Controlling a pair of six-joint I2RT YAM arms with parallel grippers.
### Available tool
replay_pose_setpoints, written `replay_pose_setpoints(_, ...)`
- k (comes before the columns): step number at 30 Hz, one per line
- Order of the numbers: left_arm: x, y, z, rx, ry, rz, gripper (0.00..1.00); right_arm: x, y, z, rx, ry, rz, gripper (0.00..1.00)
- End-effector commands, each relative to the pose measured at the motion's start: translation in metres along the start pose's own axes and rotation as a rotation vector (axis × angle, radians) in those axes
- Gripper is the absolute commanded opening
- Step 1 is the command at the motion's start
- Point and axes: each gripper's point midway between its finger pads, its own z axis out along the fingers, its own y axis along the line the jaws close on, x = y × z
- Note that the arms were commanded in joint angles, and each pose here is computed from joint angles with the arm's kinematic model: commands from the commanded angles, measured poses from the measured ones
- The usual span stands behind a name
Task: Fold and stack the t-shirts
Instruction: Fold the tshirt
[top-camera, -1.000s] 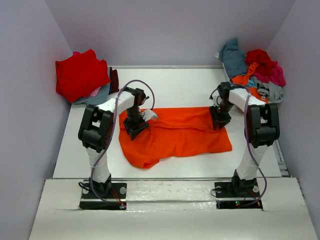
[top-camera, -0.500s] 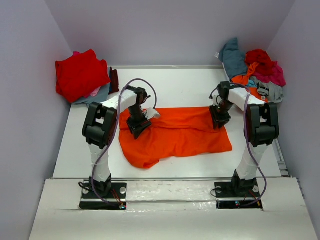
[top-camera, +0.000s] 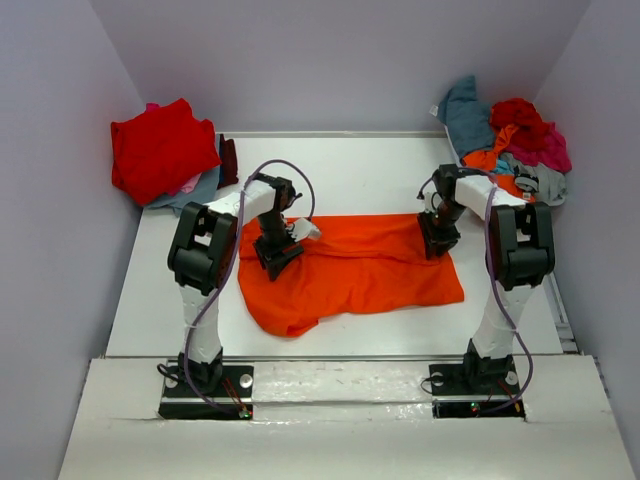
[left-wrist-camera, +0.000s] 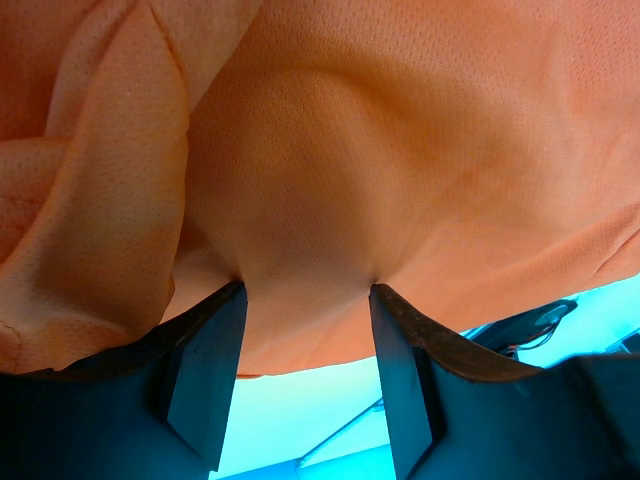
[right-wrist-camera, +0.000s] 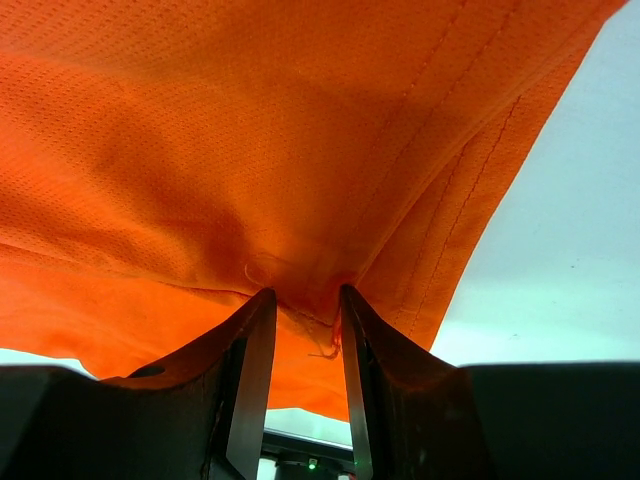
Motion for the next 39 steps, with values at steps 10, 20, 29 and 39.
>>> replay_pose_setpoints(10, 0.003, -0.002, -0.004, 0.008, 0.030, 0.028, 0.64, -0.003, 0.003, -0.005, 0.003, -0.014, -0.004, 0.27)
replay_pose_setpoints(20, 0.004, -0.002, -0.004, 0.007, 0.034, 0.032, 0.64, 0.004, -0.001, -0.007, 0.031, -0.001, 0.003, 0.28)
replay_pose_setpoints(29, 0.009, -0.002, -0.003, 0.000, 0.047, 0.037, 0.64, 0.009, -0.003, -0.006, 0.045, 0.011, 0.012, 0.07)
replay_pose_setpoints(39, 0.015, -0.002, -0.003, -0.010, 0.065, 0.036, 0.64, 0.004, -0.012, -0.009, 0.099, -0.010, 0.021, 0.07)
